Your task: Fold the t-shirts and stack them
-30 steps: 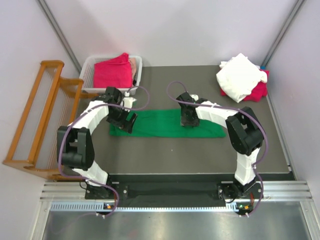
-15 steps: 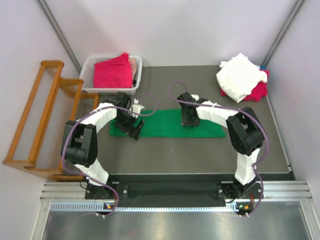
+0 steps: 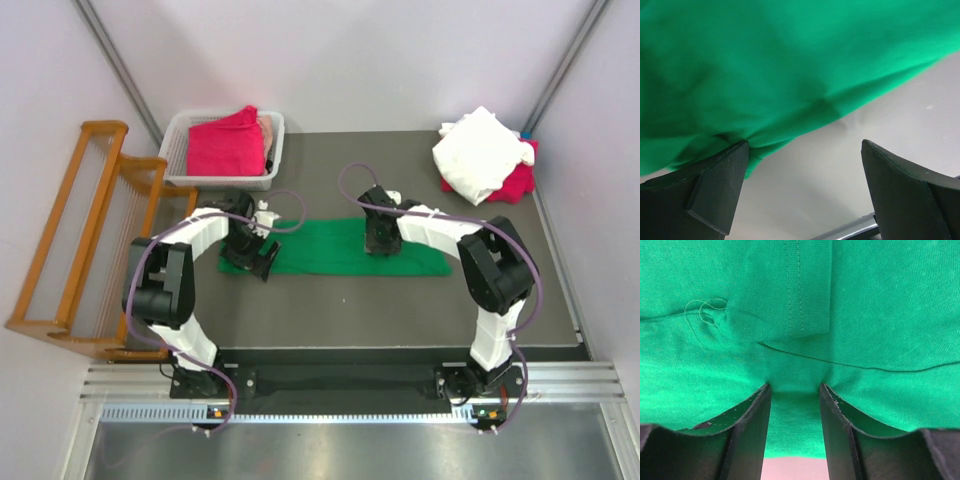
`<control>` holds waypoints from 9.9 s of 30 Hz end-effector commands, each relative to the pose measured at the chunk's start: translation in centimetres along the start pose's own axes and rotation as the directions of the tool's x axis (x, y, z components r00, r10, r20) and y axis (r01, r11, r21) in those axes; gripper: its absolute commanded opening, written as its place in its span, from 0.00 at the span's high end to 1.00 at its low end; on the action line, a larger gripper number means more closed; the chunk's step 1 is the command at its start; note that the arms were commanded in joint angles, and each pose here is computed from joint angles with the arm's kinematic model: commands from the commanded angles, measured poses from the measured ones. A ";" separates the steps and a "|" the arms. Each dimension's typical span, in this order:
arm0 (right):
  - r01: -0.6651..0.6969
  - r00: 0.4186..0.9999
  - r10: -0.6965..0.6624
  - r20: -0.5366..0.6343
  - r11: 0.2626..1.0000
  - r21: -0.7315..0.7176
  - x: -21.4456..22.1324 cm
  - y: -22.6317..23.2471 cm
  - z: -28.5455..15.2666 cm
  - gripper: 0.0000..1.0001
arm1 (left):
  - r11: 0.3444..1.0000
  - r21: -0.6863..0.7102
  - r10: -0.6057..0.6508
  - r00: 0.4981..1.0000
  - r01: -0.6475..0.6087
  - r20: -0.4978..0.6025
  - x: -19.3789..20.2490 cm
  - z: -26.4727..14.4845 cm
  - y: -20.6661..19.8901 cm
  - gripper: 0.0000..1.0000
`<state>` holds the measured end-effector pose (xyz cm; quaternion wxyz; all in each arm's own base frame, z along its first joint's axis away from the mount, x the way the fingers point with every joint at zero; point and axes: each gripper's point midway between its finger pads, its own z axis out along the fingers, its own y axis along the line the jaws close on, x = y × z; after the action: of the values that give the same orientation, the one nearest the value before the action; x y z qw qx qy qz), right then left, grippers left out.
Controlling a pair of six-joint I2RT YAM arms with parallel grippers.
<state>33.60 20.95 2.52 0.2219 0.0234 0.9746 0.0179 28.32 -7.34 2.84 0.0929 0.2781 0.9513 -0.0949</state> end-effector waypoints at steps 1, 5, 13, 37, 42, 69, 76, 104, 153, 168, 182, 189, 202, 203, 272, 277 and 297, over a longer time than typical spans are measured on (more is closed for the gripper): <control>0.000 1.000 0.000 -0.023 1.000 0.007 0.7 -1.1 -0.9 0.56 | 0.997 -0.059 -0.051 0.999 0.052 0.020 0.6 -0.4 4.1 0.01; -0.006 1.000 0.007 -0.022 1.000 0.007 0.6 -1.3 -1.0 0.56 | 0.990 -0.102 -0.100 0.995 0.100 -0.001 2.4 -0.8 7.9 0.01; -0.019 0.999 0.019 -0.027 1.000 0.004 0.8 -1.7 -0.9 0.56 | 0.966 -0.210 -0.152 0.988 0.153 0.023 3.7 -4.1 13.2 0.01; -0.033 0.999 0.033 -0.036 0.999 -0.010 1.3 -1.8 -0.8 0.57 | 0.998 0.019 0.051 0.996 -0.053 0.076 -2.6 -5.0 -0.5 0.01; -0.031 0.999 0.031 -0.044 0.999 -0.006 1.6 -2.0 -0.6 0.57 | 0.999 0.012 0.045 0.999 -0.046 0.013 -1.2 -2.6 0.1 0.01; -0.040 0.998 0.040 -0.051 0.999 -0.004 1.8 -2.5 -0.6 0.57 | 0.957 -0.283 -0.095 0.989 0.059 -0.117 4.8 -4.8 14.1 0.01; -0.039 0.998 0.039 -0.057 0.999 -0.001 2.0 -2.7 -0.4 0.57 | 0.985 -0.156 -0.068 0.995 0.079 0.072 -1.5 -9.2 10.4 0.01; -0.046 0.997 0.046 -0.065 0.999 0.002 2.4 -3.3 -0.1 0.57 | 0.998 -0.034 0.041 0.995 -0.044 -0.089 0.7 -0.4 1.5 0.01; -0.064 0.996 0.063 -0.064 0.998 -0.007 2.0 -3.5 -0.3 0.59 | 1.000 0.012 0.009 0.999 -0.008 -0.045 0.8 -3.9 1.3 0.01; -0.066 0.995 0.066 -0.072 0.998 0.000 2.3 -3.9 -0.1 0.59 | 0.999 -0.043 0.007 0.993 -0.012 -0.117 3.2 -0.7 2.9 0.01; -0.067 0.995 0.067 -0.078 0.998 -0.006 2.8 -4.0 0.2 0.60 | 0.981 -0.188 -0.076 0.988 0.051 -0.132 5.3 -1.7 9.2 0.01; -0.071 0.994 0.070 -0.084 0.997 -0.005 3.1 -4.2 0.4 0.61 | 0.985 -0.132 -0.112 0.993 0.107 -0.033 2.4 -5.0 9.7 0.01; -0.071 0.994 0.070 -0.088 0.997 -0.006 3.1 -4.1 0.5 0.61 | 1.000 -0.017 0.010 0.999 -0.010 -0.031 0.5 -3.7 1.2 0.01; -0.072 0.994 0.071 -0.088 0.997 -0.004 3.1 -4.2 0.5 0.62 | 1.000 -0.027 0.012 0.999 -0.013 -0.042 0.8 -3.5 1.4 0.01; -0.098 0.993 0.097 -0.062 0.995 0.000 1.8 -4.7 0.3 0.65 | 0.976 -0.169 -0.169 0.970 0.139 -0.177 7.8 0.3 8.9 0.01; -0.082 0.996 0.082 -0.023 0.997 0.004 -0.1 -4.7 -0.7 0.64 | 0.967 -0.188 -0.187 0.980 0.171 -0.073 4.3 -4.4 11.6 0.01; -0.070 0.997 0.070 0.009 0.996 -0.047 -3.3 -2.7 -1.4 0.64 | 0.997 0.010 -0.074 0.996 0.073 0.052 -4.2 -0.8 3.0 0.01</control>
<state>33.83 17.60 3.40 0.2002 0.0564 0.9772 0.0421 32.38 -7.61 6.63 0.1044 0.2616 0.9527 -0.1139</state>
